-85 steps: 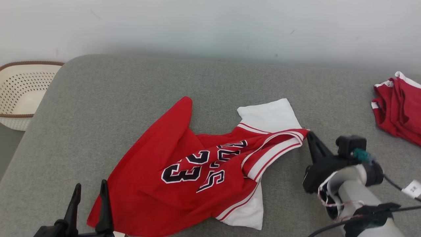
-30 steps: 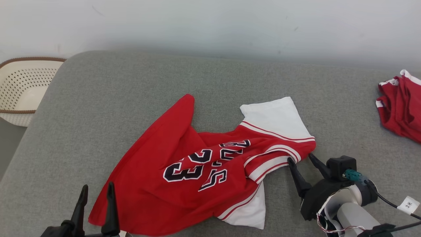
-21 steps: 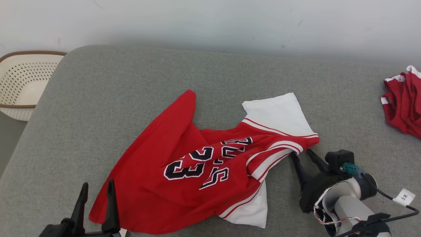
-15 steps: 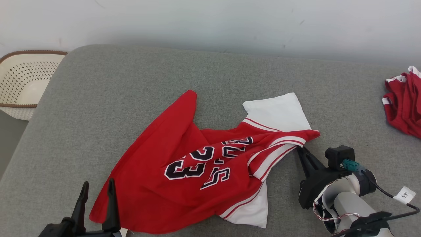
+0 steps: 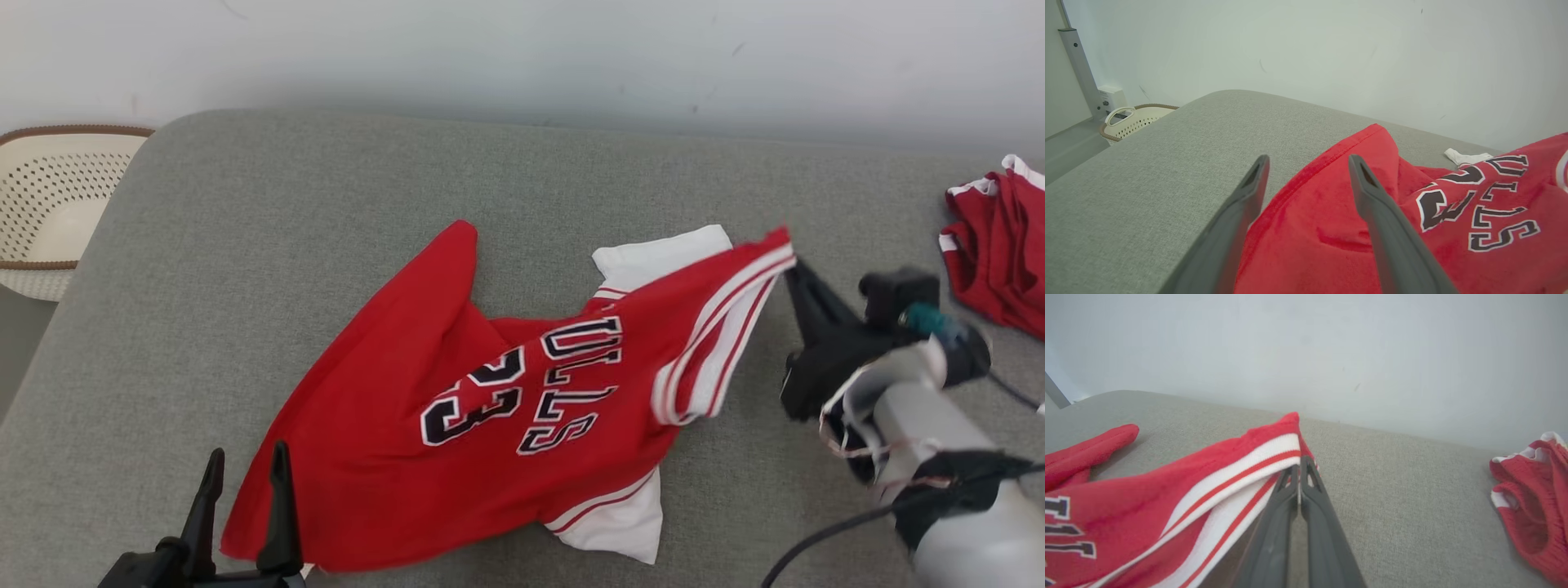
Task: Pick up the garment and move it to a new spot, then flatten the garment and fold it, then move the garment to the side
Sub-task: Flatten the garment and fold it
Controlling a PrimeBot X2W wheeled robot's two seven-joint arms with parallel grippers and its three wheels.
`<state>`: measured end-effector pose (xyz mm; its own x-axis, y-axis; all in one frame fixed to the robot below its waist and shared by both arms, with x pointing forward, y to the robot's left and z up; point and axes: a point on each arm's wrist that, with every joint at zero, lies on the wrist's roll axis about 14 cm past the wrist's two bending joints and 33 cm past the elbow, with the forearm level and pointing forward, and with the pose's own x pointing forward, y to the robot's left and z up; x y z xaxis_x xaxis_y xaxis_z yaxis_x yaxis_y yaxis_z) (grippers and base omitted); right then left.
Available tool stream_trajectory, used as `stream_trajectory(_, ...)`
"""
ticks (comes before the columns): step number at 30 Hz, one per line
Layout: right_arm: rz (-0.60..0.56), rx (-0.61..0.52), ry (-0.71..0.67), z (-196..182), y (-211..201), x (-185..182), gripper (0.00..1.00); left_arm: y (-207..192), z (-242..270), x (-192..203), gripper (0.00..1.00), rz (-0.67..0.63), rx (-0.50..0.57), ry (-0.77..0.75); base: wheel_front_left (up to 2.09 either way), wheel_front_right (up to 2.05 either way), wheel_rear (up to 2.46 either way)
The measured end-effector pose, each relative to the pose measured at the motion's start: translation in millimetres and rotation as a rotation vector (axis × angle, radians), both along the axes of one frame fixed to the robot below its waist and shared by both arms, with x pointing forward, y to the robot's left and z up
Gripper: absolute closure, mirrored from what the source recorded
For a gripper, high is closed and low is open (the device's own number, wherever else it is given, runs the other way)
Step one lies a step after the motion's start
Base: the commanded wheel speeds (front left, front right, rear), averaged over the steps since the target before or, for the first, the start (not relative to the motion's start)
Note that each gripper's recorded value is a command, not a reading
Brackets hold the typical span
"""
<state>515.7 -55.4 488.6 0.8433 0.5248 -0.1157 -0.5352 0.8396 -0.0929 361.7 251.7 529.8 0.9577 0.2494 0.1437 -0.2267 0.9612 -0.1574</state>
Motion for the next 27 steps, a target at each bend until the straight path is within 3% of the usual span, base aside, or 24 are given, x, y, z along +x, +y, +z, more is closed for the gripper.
stream_trajectory(11,0.059,-0.031,-0.183,78.0,27.7,50.4,1.0,0.8,-2.1,3.2,0.0,-0.001,0.0,0.008,0.0,0.0,0.0)
stream_trajectory(22,0.06,-0.045,-0.157,73.1,47.3,76.1,1.0,11.5,-7.9,2.3,0.0,0.032,0.002,0.031,0.0,0.0,0.0)
stream_trajectory(23,0.061,-0.041,-0.147,69.4,49.7,76.2,0.92,12.4,-8.2,2.3,0.0,0.034,0.003,0.032,0.0,0.0,0.0)
stream_trajectory(24,0.063,-0.039,-0.14,66.6,52.1,76.0,0.52,13.2,-8.3,2.5,0.0,0.037,0.004,0.033,0.0,0.0,0.0)
stream_trajectory(25,0.063,-0.043,-0.129,62.2,53.1,75.8,0.0,13.9,-8.3,2.6,0.0,0.038,0.004,0.033,0.0,0.0,0.0)
stream_trajectory(27,0.061,-0.058,-0.102,50.5,51.7,71.2,0.0,14.0,-8.1,3.1,0.0,0.039,0.003,0.032,0.0,0.0,0.0)
